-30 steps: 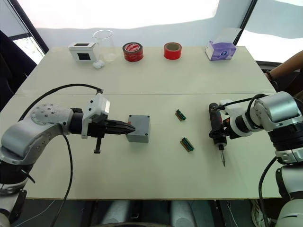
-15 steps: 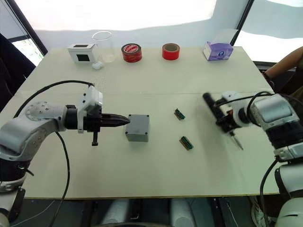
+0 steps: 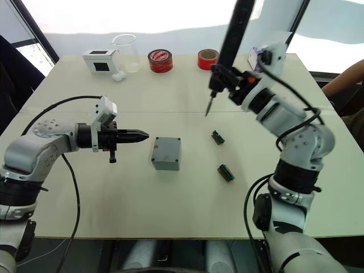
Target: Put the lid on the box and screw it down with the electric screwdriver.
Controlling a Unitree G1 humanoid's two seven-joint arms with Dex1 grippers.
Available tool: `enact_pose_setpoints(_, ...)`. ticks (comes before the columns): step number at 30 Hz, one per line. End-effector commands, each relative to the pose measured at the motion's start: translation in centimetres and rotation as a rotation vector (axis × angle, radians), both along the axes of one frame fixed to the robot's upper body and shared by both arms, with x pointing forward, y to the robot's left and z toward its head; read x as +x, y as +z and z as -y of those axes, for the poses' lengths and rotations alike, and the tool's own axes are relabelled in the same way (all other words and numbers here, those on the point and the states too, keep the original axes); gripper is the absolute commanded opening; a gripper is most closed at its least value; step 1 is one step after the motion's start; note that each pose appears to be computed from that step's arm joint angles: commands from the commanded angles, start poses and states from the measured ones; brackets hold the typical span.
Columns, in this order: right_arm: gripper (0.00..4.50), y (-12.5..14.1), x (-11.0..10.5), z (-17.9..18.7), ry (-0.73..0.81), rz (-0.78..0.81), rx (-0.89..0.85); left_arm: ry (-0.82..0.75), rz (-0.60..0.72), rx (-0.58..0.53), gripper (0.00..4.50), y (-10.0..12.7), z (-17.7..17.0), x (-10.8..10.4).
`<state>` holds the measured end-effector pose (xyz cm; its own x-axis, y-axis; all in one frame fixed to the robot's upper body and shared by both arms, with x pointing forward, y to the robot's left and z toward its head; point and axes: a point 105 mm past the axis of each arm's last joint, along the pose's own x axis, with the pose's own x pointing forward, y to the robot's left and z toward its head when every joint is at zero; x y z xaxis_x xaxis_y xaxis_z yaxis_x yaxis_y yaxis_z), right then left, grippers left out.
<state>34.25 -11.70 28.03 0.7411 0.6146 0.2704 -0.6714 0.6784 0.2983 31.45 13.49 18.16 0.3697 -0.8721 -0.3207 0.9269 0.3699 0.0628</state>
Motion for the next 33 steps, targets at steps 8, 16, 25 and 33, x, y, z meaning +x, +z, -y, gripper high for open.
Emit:
enact_pose_setpoints(8, 1.74, -0.1, -2.2, -4.2, 0.037, 0.191, -0.029, -0.102, 0.063, 0.113, 0.00, -2.1, 2.8, -0.2)
enact_pose_setpoints(16, 1.74, -2.0, -1.9, -5.6, 0.041, 0.195, -0.092, -0.103, 0.049, 0.125, 0.00, -3.7, 3.1, -0.2)
enact_pose_setpoints(25, 1.74, -3.7, -1.3, -6.7, 0.011, 0.195, -0.095, -0.053, 0.043, 0.085, 0.00, -3.4, 2.8, 0.5)
enact_pose_setpoints(33, 1.74, -5.1, -0.5, -6.7, -0.021, 0.194, -0.116, -0.058, 0.036, 0.090, 0.00, -3.5, 2.7, 0.4)
